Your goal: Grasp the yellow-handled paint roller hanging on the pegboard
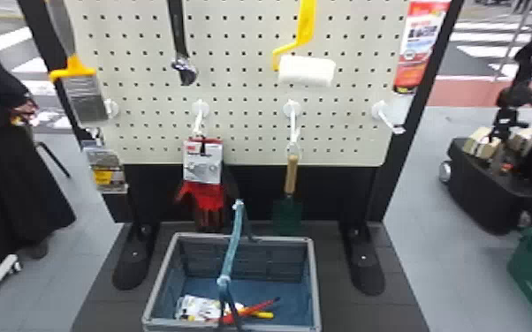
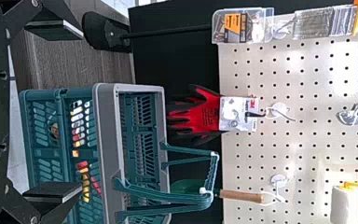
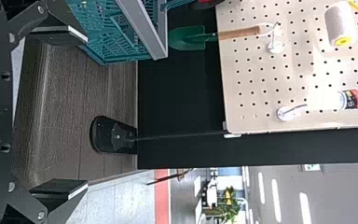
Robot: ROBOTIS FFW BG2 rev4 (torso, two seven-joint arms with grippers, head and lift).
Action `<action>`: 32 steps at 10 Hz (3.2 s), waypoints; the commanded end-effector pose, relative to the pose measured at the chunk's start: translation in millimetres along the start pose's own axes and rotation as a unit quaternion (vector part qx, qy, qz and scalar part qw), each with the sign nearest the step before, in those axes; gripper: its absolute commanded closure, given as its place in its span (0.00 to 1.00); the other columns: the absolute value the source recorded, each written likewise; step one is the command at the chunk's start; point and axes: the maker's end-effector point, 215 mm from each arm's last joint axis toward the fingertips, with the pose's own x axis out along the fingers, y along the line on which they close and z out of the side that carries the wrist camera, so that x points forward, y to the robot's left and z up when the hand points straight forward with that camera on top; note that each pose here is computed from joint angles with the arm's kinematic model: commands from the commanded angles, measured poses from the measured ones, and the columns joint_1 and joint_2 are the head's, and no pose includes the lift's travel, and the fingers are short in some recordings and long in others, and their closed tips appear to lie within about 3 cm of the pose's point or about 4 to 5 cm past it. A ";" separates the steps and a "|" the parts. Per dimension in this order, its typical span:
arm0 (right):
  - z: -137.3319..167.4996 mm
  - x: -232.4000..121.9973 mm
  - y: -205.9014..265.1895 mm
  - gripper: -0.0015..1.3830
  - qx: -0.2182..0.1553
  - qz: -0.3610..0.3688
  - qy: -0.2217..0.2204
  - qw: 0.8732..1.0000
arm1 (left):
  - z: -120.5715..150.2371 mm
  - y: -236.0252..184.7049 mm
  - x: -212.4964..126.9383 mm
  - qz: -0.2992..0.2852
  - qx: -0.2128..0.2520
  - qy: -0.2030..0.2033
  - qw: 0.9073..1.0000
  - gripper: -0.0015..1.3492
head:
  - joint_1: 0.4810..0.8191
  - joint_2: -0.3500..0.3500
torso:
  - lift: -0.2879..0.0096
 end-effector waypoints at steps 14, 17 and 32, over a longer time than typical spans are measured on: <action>209.5 88.7 56.9 0.15 -0.057 0.091 -0.102 0.989 | -8.3 -5.0 4.2 -0.008 -0.005 0.008 1.000 0.12 | 0.20 0.50 | 0.63; 287.4 111.2 82.9 0.15 -0.104 0.146 -0.138 0.974 | -8.5 -5.1 7.1 -0.013 -0.002 0.009 1.000 0.12 | 0.20 0.50 | 0.63; 438.1 249.0 189.4 0.15 -0.126 0.363 -0.196 0.902 | -1.2 -47.2 48.2 -0.071 -0.014 -0.001 0.997 0.12 | 0.20 0.50 | 0.63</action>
